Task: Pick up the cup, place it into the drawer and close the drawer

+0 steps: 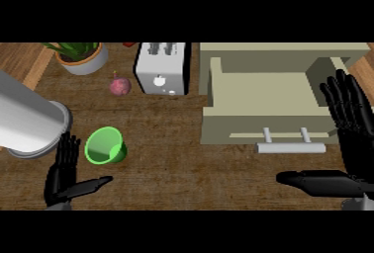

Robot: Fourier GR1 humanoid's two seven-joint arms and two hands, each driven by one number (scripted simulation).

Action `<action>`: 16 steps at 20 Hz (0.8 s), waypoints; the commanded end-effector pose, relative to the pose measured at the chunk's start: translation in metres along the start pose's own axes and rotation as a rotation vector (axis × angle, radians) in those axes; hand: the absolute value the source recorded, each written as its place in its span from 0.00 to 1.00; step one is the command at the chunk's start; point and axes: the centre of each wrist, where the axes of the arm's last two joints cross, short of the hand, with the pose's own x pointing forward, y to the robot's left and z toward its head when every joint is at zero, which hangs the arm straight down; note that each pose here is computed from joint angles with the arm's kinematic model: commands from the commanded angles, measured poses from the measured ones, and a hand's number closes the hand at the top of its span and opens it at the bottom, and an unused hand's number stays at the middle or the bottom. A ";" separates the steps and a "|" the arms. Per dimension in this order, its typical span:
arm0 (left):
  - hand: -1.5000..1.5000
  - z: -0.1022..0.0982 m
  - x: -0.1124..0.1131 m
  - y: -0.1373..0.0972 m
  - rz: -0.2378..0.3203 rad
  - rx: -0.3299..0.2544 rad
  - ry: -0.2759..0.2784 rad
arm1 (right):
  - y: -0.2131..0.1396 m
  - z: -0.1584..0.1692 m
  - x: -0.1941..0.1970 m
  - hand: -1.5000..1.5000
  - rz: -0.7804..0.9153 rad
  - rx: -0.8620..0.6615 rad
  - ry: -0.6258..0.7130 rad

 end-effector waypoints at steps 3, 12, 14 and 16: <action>0.00 0.011 -0.028 -0.005 0.010 0.010 -0.021 | -0.006 0.003 0.010 0.00 -0.001 0.023 0.004; 0.00 -0.015 -0.023 0.004 0.007 -0.005 -0.039 | -0.006 0.012 0.003 0.00 -0.022 0.020 0.000; 0.00 0.006 -0.033 0.002 0.019 -0.010 -0.039 | -0.007 -0.003 -0.003 0.00 -0.028 0.025 -0.009; 0.00 -0.006 -0.033 -0.020 0.023 -0.029 -0.035 | 0.009 -0.005 -0.014 0.00 -0.003 0.026 -0.004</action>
